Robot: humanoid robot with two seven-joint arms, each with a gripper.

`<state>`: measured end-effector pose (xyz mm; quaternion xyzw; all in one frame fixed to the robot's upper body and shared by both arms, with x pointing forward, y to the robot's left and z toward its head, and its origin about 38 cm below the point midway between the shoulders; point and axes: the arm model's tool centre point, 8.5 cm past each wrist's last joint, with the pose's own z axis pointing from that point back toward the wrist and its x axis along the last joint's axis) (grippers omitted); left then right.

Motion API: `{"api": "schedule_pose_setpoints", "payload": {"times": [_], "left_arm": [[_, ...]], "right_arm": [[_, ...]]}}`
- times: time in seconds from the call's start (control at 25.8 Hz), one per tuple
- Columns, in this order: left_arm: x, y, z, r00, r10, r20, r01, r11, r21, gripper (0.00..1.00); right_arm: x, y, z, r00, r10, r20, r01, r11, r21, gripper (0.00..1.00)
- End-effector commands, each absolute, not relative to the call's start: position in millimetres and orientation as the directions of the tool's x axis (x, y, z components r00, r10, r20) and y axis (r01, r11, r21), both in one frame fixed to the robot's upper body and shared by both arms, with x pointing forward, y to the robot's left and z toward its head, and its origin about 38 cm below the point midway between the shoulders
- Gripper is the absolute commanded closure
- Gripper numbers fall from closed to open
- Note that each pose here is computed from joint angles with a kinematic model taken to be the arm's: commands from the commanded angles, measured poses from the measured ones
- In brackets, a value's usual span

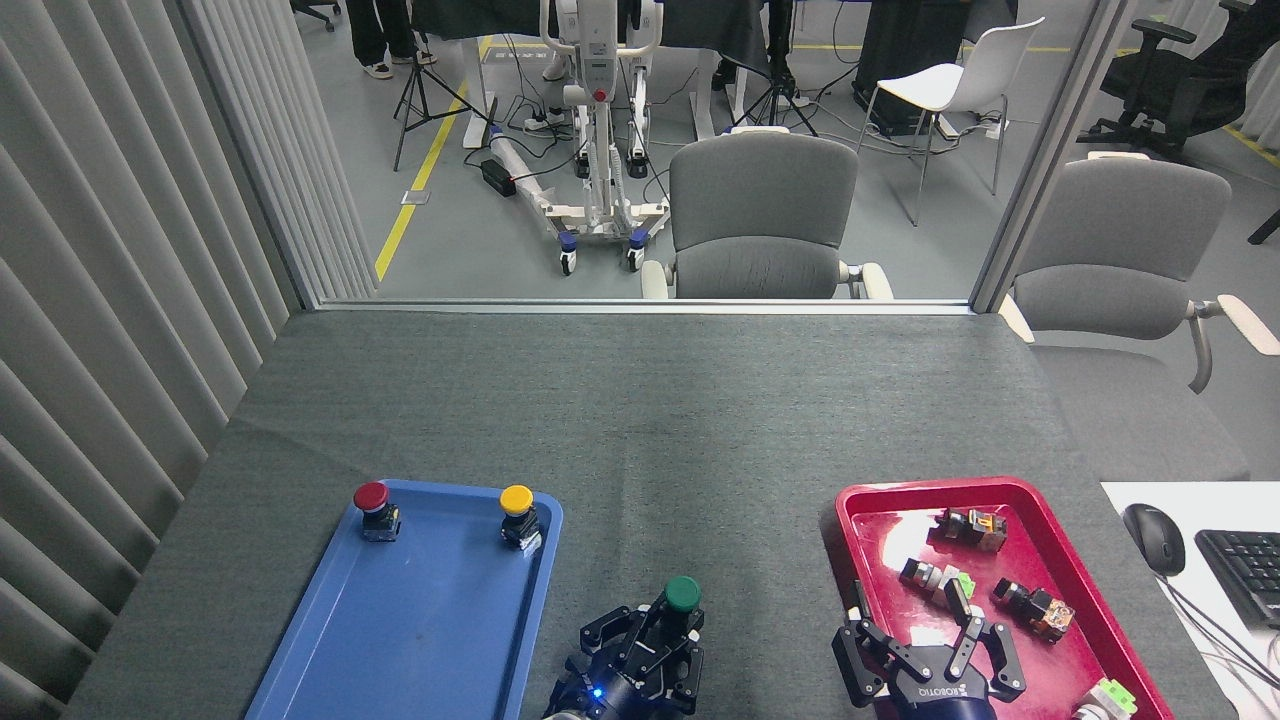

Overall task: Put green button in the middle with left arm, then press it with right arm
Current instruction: 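Set the green button on the table and open the left gripper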

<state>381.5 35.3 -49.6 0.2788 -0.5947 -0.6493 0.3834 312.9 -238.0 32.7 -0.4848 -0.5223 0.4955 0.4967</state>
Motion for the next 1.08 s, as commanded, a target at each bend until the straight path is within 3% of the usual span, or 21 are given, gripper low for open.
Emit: {"api": "schedule_pose_setpoints", "payload": {"times": [0.0, 0.08, 0.12, 0.5, 0.66, 0.85, 1.05], "left_arm": [[376.5, 31.7, -53.9, -0.566, -0.820, 0.085, 0.168, -0.014, 0.986, 0.54], [376.9, 29.4, -50.2, -0.573, -0.815, 0.085, 0.150, -0.002, 0.989, 0.13], [376.8, 28.8, -49.4, -0.577, -0.812, 0.086, 0.146, 0.000, 0.989, 0.01], [381.3, 27.4, -6.9, -0.587, -0.805, 0.086, 0.025, 0.089, 0.996, 0.01], [375.2, 100.2, -0.7, -0.474, -0.874, 0.109, -0.019, 0.134, 0.991, 0.01], [328.2, 212.5, 0.3, -0.279, -0.957, 0.084, -0.066, 0.106, 0.992, 0.01], [310.4, 252.3, -14.9, -0.167, -0.984, 0.064, -0.032, 0.070, 0.997, 0.01]], "right_arm": [[316.8, -230.0, 35.2, -0.057, 0.998, 0.040, 0.022, 0.042, -0.999, 0.01], [318.5, -224.0, 36.6, -0.070, 0.997, 0.037, 0.026, 0.039, -0.999, 0.01], [318.5, -223.1, 36.5, -0.071, 0.997, 0.031, 0.026, 0.033, -0.999, 0.01], [319.5, -196.1, 34.4, -0.104, 0.994, 0.037, 0.021, 0.040, -0.999, 0.01], [327.0, -182.8, 34.8, -0.127, 0.991, 0.035, 0.024, 0.039, -0.999, 0.01], [333.7, -164.0, 33.6, -0.129, 0.991, 0.028, 0.021, 0.031, -0.999, 0.01], [344.5, -139.0, 32.3, -0.158, 0.987, 0.033, 0.015, 0.036, -0.999, 0.05]]}}
